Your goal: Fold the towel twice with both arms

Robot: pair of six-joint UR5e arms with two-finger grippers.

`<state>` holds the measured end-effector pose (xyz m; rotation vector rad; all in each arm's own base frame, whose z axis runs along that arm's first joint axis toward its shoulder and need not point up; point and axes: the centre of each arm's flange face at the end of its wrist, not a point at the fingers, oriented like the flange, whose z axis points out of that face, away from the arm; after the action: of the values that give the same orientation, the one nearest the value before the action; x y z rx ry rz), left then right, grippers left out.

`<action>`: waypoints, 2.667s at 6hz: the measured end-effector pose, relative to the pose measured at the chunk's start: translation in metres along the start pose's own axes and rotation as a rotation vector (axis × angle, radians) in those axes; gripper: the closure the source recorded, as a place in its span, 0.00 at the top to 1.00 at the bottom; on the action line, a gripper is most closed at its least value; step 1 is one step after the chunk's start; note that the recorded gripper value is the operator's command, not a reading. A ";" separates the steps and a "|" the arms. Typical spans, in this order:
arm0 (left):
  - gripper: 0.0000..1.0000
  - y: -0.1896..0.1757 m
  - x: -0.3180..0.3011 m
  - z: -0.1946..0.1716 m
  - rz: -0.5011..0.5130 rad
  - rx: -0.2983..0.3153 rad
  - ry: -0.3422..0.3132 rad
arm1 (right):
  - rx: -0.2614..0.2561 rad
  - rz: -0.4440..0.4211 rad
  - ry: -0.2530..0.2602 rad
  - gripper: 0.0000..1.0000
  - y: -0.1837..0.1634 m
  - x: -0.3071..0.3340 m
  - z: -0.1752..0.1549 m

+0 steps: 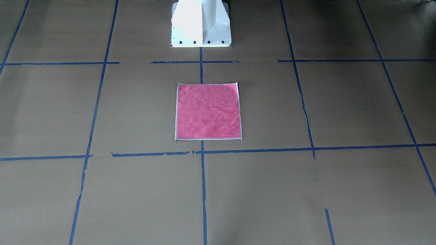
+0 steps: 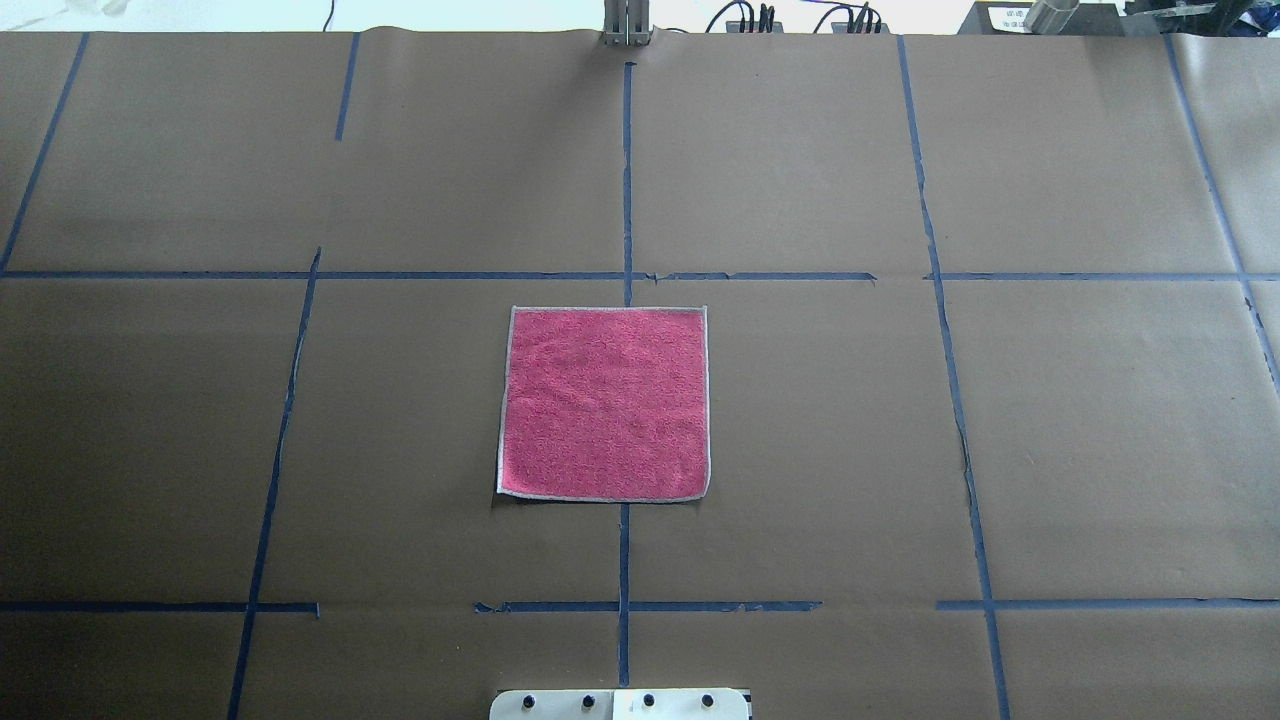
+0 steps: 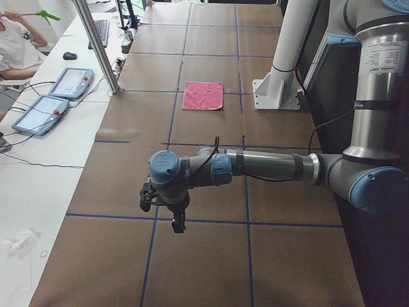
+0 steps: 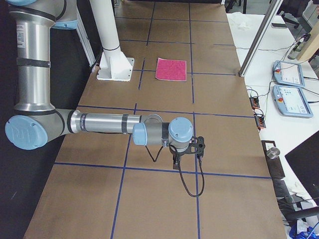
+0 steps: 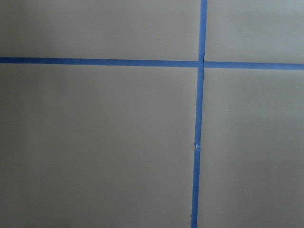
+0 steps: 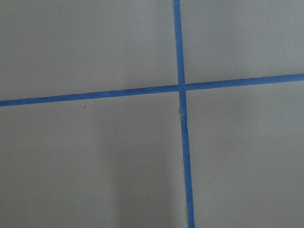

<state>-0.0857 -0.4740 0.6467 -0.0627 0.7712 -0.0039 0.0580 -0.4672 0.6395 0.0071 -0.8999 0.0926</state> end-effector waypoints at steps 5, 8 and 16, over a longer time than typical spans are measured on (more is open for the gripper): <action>1.00 0.000 0.000 0.001 -0.002 -0.001 0.000 | 0.001 0.001 0.002 1.00 0.001 0.000 -0.001; 1.00 -0.002 0.004 -0.001 0.005 0.003 -0.001 | 0.004 0.003 0.001 1.00 -0.001 -0.003 -0.002; 1.00 -0.032 0.417 0.080 -0.202 0.062 0.233 | -0.015 -0.016 -0.010 1.00 -0.056 -0.198 0.052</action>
<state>0.2693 -0.5130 0.4155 -0.0816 0.9939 -0.2301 -0.1003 -0.5406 0.5183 0.0009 -0.9103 0.0711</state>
